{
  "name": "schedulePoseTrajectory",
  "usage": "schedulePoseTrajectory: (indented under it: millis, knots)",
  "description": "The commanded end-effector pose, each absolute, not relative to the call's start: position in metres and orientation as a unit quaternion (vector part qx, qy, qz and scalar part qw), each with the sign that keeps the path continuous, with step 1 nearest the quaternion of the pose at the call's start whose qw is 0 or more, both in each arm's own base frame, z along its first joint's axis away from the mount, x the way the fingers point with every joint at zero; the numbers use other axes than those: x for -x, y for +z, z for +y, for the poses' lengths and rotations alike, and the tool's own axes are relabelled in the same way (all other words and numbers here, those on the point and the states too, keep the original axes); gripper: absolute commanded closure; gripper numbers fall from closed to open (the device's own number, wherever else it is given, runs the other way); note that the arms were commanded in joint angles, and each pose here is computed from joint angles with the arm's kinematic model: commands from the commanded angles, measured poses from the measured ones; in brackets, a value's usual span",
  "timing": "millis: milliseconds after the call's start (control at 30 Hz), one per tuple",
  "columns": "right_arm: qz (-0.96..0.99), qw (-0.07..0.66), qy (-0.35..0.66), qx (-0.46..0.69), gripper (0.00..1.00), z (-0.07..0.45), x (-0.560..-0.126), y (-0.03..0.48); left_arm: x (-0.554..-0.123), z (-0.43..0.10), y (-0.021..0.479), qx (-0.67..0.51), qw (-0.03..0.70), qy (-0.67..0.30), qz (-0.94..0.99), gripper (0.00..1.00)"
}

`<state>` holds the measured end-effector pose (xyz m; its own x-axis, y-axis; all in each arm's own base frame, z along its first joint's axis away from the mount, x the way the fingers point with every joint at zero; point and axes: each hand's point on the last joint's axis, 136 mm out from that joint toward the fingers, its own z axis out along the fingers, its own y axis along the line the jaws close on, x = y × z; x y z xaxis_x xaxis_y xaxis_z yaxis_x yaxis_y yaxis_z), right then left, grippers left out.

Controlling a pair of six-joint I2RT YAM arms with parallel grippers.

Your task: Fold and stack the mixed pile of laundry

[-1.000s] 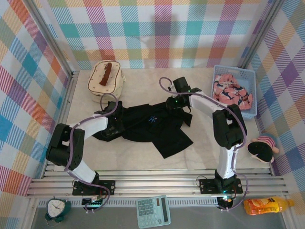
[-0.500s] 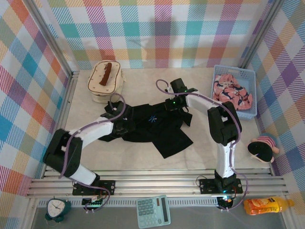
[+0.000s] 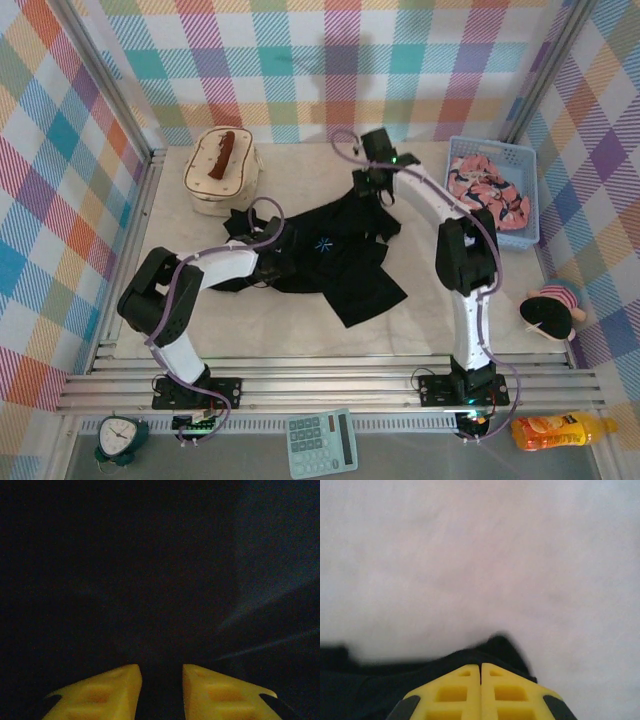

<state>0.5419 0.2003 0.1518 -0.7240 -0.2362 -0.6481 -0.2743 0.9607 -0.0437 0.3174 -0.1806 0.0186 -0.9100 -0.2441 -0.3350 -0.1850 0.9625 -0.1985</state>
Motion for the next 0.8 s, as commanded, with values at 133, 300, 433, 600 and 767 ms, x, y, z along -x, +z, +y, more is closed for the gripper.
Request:
schedulePoseTrajectory:
  millis: [133, 300, 433, 600, 767]
  knots:
    - [0.920, 0.387, -0.005, 0.061, 0.73, 0.131, -0.625, 0.185, -0.223, -0.165, -0.003, 0.063, 0.047, -0.031, 0.996, 0.68]
    - [0.924, 0.369, 0.020, 0.098, 0.47, 0.158, -0.597, 0.180, -0.235, -0.194, 0.038, 0.068, 0.076, -0.095, 0.990, 0.59]
    - [0.930, 0.347, 0.045, 0.109, 0.46, 0.176, -0.541, 0.172, -0.268, -0.206, 0.095, 0.056, 0.142, -0.122, 0.981, 0.33]
    - [0.949, 0.288, 0.085, 0.099, 0.48, 0.198, -0.446, 0.146, -0.327, -0.180, 0.143, 0.067, 0.238, -0.104, 0.964, 0.28]
    - [0.970, 0.199, 0.127, 0.060, 0.50, 0.211, -0.372, 0.093, -0.375, -0.169, 0.131, 0.098, 0.260, -0.105, 0.955, 0.29]
